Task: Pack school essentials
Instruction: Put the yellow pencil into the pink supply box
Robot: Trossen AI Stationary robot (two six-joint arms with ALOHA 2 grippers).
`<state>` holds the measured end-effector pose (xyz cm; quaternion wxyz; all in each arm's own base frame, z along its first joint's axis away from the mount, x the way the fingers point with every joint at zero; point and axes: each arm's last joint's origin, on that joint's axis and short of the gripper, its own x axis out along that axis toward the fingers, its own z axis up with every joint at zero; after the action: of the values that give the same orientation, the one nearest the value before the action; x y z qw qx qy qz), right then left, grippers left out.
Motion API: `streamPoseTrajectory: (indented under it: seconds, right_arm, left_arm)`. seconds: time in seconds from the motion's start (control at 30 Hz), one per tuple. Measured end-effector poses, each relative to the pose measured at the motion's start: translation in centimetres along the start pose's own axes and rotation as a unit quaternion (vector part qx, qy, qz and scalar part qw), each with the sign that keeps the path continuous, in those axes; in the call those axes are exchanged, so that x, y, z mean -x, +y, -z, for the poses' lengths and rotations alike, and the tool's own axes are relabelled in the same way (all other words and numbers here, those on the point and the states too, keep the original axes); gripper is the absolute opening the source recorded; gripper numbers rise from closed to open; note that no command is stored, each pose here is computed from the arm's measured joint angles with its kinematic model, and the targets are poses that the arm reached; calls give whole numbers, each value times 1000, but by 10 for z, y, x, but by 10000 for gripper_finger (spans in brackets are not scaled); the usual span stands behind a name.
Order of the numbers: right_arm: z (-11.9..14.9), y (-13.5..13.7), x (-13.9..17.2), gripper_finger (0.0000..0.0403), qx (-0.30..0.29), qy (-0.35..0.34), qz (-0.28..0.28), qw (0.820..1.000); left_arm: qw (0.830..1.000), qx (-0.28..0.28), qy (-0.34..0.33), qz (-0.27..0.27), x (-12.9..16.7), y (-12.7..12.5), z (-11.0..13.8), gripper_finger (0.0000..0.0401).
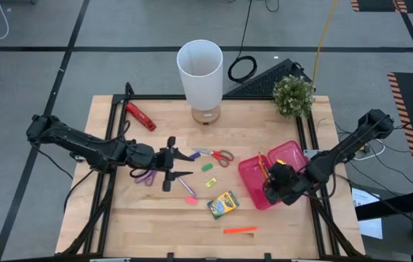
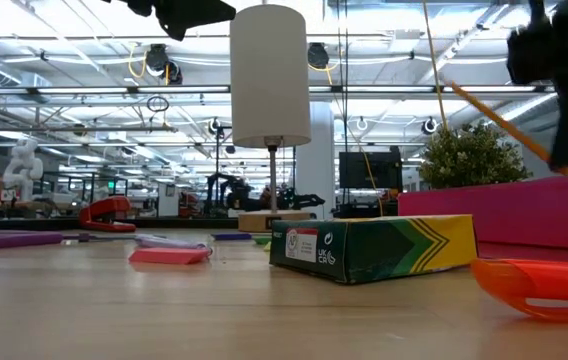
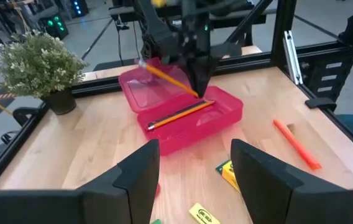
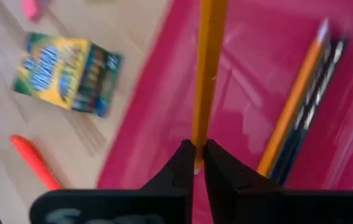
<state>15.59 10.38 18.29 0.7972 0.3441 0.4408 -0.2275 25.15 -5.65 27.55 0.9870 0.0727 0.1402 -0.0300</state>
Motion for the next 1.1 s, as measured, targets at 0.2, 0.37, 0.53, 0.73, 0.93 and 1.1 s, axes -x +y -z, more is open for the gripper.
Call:
streamPoseTrajectory:
  seconds: [0.2, 0.37, 0.53, 0.73, 0.93, 1.1]
  right_arm:
    - [12, -18, -18, 12, -55, 60, 5, 997]
    - [12, -21, -23, 25, -60, 72, -4, 996]
    - [8, -22, -24, 36, -57, 74, -3, 996]
    - [8, -22, -25, 38, -52, 79, -2, 995]
    - [8, -22, -25, 48, -49, 79, -2, 996]
    - [8, -22, -25, 82, -48, 80, -2, 996]
  left_arm:
    - [1000, -3, 0, 0, 0, 0, 0, 202]
    - [1000, -7, -1, 0, 0, 0, 0, 202]
    - [1000, -8, -1, 0, 0, 0, 0, 202]
    - [1000, -8, -1, 0, 0, 0, 0, 202]
    - [1000, -7, -1, 0, 0, 0, 0, 202]
    - [1000, -4, -1, 0, 0, 0, 0, 202]
